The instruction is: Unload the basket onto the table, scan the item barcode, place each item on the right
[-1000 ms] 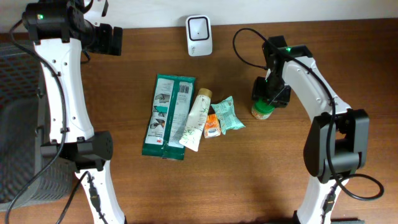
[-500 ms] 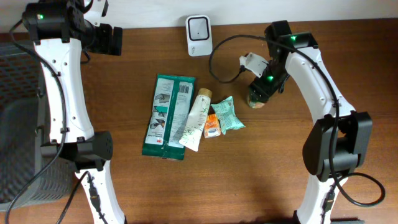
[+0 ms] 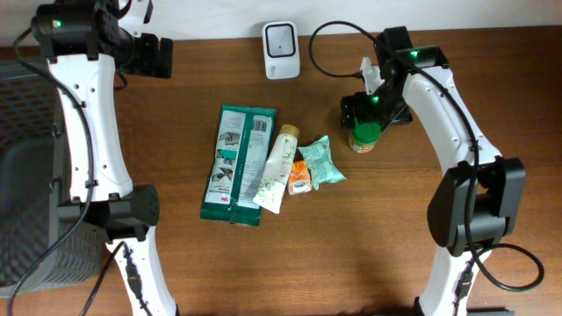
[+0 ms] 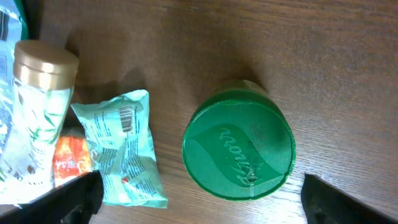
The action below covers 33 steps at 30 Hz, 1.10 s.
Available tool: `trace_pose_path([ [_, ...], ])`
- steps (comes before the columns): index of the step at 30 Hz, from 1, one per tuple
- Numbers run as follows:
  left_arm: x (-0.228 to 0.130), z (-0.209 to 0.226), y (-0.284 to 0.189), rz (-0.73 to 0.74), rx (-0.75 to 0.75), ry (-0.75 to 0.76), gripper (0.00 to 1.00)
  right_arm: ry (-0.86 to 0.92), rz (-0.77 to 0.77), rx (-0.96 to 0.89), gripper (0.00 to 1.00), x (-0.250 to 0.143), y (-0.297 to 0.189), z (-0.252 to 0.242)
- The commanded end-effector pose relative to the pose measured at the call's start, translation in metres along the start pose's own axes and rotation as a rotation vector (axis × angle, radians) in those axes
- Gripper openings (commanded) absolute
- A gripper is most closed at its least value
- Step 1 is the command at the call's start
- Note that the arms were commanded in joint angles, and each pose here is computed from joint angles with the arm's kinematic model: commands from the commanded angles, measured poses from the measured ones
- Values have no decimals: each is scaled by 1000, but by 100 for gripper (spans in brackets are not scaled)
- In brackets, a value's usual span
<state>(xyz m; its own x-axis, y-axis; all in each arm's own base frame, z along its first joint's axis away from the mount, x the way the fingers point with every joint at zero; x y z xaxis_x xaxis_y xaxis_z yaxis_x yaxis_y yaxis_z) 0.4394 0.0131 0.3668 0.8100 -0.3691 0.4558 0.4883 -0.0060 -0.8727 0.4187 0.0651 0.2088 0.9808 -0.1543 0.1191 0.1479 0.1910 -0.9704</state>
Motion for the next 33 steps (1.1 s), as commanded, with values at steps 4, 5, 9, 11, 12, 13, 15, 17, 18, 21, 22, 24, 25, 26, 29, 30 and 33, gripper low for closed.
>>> trace_pose_path([
  [4, -1, 3, -3, -11, -2, 5, 99, 401, -69, -109, 84, 3, 2, -5],
  [5, -1, 3, -3, -11, -3, 5, 99, 436, -86, -134, 89, 4, 3, -6],
  [9, -1, 3, -3, -11, -2, 5, 99, 447, -58, -155, 100, 7, 22, -9],
  [11, -1, 3, -3, -12, -2, 5, 99, 452, -4, -160, 99, 7, 43, -11],
  [12, -1, 3, -3, -11, -2, 5, 99, 453, 7, -164, 99, 7, 48, -12],
  [13, -1, 3, -3, -12, -2, 5, 99, 453, 13, -166, 98, 7, 51, -12],
  [15, -1, 3, -3, -11, -2, 5, 99, 449, 18, -169, 90, 7, 52, -12],
  [17, -1, 3, -3, -11, -2, 5, 99, 447, 24, -172, 87, 6, 52, -13],
  [18, -1, 3, -3, -11, -2, 5, 99, 445, 37, -179, 84, 4, 52, -14],
  [21, -1, 3, -3, -12, -2, 5, 99, 446, 46, -183, 68, 3, 51, -14],
  [22, -1, 3, -3, -11, -2, 5, 99, 447, 47, -184, 64, 2, 50, -14],
  [24, -1, 3, -3, -11, -2, 5, 99, 406, 40, -167, 59, 1, 41, -12],
  [25, -1, 3, -3, -12, -2, 5, 99, 381, 35, -156, 59, 2, 37, -11],
  [26, -1, 3, -3, -11, -2, 5, 99, 357, 24, -146, 59, 2, 32, -9],
  [29, -1, 3, -3, -12, -2, 5, 99, 65, 29, 0, 58, 6, 13, 5],
  [30, -1, 3, -3, -11, -2, 5, 99, -73, 34, 38, 57, 7, 9, 9],
  [33, -1, 3, -3, -12, -2, 5, 99, -316, 46, -40, 52, 5, 8, 2],
])
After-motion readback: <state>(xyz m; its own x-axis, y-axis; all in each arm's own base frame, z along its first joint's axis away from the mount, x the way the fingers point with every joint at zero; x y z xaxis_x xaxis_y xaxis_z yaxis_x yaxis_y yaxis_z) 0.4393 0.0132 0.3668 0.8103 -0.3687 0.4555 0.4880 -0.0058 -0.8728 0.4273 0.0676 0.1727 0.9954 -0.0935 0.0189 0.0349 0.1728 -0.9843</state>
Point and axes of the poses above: each gripper's point midway between its finger pads, its own y axis out along the fingers, its own z axis along the line the jaws close on, x = y × z, the point moved 10 cm from there along -y, back along the fingers, and after that the axes turned 13 degrees about y, right-handed, at the moved point
